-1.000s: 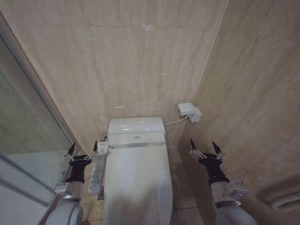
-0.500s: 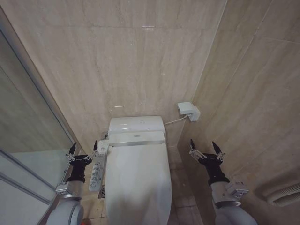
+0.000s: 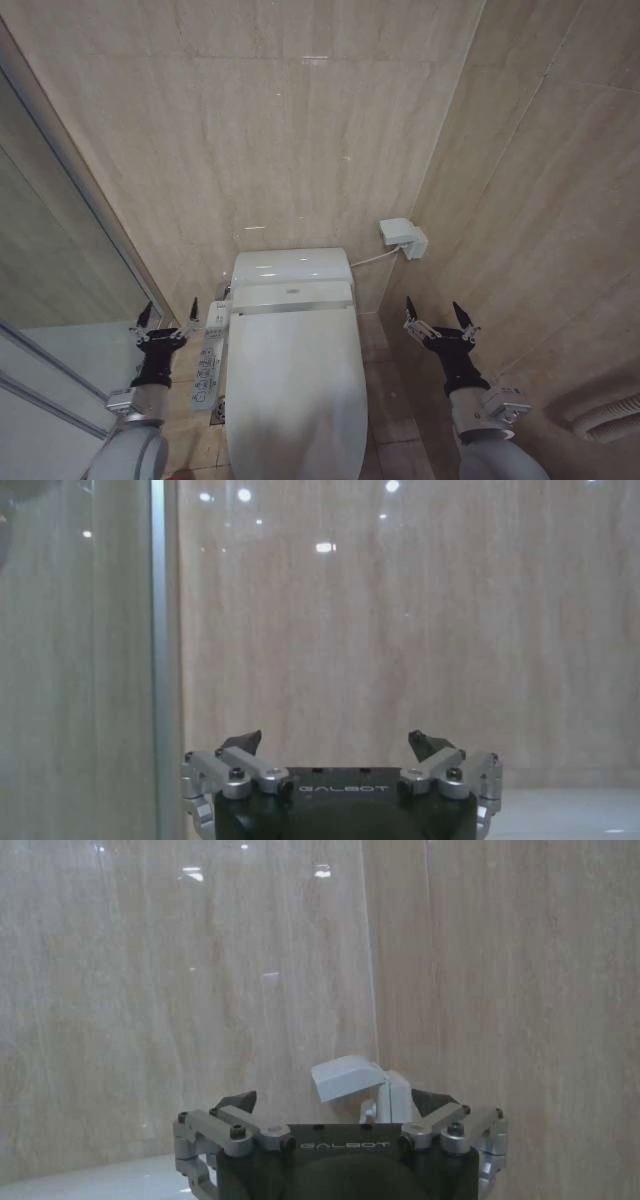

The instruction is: Open the toilet lid, clean the toilet bowl with a toilet brush, close the toilet lid, and flush.

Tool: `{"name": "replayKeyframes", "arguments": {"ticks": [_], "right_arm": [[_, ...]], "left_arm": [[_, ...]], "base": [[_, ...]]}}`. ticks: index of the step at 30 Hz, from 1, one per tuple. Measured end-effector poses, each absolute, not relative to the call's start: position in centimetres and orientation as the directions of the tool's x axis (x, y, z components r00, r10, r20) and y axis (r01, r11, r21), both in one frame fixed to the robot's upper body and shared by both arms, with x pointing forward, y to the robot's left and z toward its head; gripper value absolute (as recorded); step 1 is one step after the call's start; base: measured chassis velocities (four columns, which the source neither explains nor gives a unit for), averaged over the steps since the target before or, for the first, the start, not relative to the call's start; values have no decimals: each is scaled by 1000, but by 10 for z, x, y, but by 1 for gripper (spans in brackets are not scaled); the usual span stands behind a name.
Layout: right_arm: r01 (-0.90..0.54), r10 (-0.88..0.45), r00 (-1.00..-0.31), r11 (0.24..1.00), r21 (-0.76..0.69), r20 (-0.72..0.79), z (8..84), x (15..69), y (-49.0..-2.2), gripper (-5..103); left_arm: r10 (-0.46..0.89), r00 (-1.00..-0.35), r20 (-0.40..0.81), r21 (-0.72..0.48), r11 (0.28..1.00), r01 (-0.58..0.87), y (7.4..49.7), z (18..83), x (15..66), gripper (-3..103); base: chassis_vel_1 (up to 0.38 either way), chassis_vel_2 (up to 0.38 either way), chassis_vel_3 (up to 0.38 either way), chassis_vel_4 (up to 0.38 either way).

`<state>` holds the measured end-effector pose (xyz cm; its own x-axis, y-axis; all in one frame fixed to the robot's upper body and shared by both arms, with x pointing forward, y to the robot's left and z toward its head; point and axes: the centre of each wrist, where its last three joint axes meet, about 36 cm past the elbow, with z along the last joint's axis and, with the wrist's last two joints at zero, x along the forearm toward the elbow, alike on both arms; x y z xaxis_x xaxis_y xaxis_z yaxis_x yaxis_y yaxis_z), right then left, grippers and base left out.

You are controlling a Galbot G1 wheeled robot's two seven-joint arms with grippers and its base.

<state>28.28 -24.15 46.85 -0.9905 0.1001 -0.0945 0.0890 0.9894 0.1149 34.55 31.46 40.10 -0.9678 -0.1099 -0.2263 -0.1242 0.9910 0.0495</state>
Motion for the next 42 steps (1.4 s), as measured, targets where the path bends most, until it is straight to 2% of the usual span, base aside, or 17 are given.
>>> {"name": "replayKeyframes", "arguments": {"ticks": [9,14,23,42], "right_arm": [[89,100,-990,989,115,-95,469,283,-242,100],[89,100,-990,989,115,-95,469,283,-242,100],[89,100,-990,989,115,-95,469,283,-242,100],[89,100,-990,989,115,-95,469,283,-242,100]], "left_arm": [[-150,-967,-208,108,979,-175,344,389,360,100],[-152,-971,-185,132,975,-178,377,375,383,100],[-48,-982,-181,208,974,-86,410,364,411,100],[59,-985,-160,329,944,3,450,352,493,98]], "base": [[0,0,0,0],[0,0,0,0],[0,0,0,0],[0,0,0,0]]}}
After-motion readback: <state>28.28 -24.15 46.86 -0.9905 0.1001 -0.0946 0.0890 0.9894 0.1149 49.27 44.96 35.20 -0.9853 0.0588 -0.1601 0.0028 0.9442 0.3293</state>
